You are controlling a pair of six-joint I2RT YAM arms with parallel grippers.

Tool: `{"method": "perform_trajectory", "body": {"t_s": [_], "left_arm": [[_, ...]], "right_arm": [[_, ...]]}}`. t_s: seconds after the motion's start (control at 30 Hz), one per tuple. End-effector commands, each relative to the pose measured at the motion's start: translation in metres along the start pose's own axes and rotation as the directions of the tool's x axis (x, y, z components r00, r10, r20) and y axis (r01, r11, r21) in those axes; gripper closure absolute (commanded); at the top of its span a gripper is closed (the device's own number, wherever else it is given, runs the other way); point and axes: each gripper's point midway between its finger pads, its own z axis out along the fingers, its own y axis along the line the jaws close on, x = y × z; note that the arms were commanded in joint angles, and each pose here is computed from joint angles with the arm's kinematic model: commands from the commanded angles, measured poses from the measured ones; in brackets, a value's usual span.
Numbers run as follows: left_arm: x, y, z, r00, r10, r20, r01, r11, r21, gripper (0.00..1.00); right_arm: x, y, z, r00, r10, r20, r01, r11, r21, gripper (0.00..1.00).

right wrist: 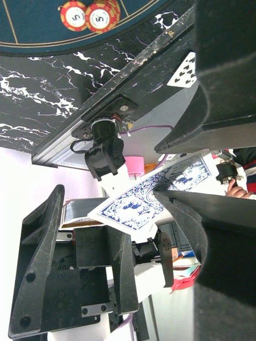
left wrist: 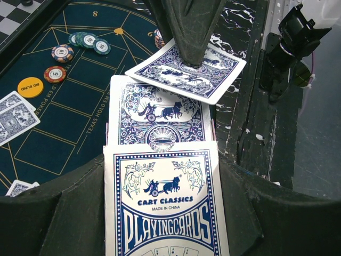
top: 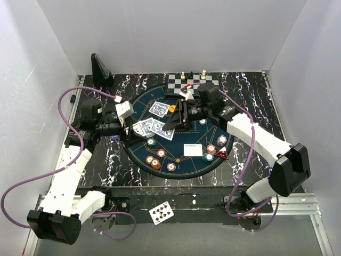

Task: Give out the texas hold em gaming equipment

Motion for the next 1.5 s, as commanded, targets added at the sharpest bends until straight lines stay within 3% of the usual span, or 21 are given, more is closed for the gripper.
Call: {"method": "perform_trajectory", "body": {"t_s": [0.0,0.43,0.67,1.0,1.2,1.47], "left_arm": [[-0.01,-0.006,-0.002,0.998,0.043,0.04,-0.044,0.999,0.014,1.0],[-0.004,-0.004,-0.001,0.999,0.036,0.032,-0.036,0.999,0.008,1.0],[-0.004,-0.002,-0.001,0.999,0.036,0.029,-0.036,0.999,0.001,1.0],[-0.005,-0.002,-0.002,0.999,0.034,0.027,-0.034,0.999,-0.004,1.0],[-0.009,-0.003,-0.003,0.999,0.037,0.033,-0.037,0.999,-0.003,1.0],[-0.007,-0.006,-0.004,0.999,0.032,0.028,-0.032,0.999,0.0,1.0]], "right_arm": [[0.005,0.011,-0.011,1.0,-0.003,-0.002,0.003,0.999,-0.036,0.61],[0.001,0.023,-0.04,0.999,-0.01,0.052,0.014,0.997,-0.081,0.76],[-0.006,0.003,-0.058,0.996,0.041,0.078,-0.035,0.996,-0.082,0.87],[-0.014,-0.063,-0.076,0.983,0.122,0.14,-0.124,0.992,0.003,0.96],[-0.024,-0.158,-0.075,0.976,0.104,0.194,-0.163,0.933,0.322,0.98],[-0.03,-0.239,-0.06,0.968,0.141,0.206,-0.223,0.859,0.46,0.99]]}}
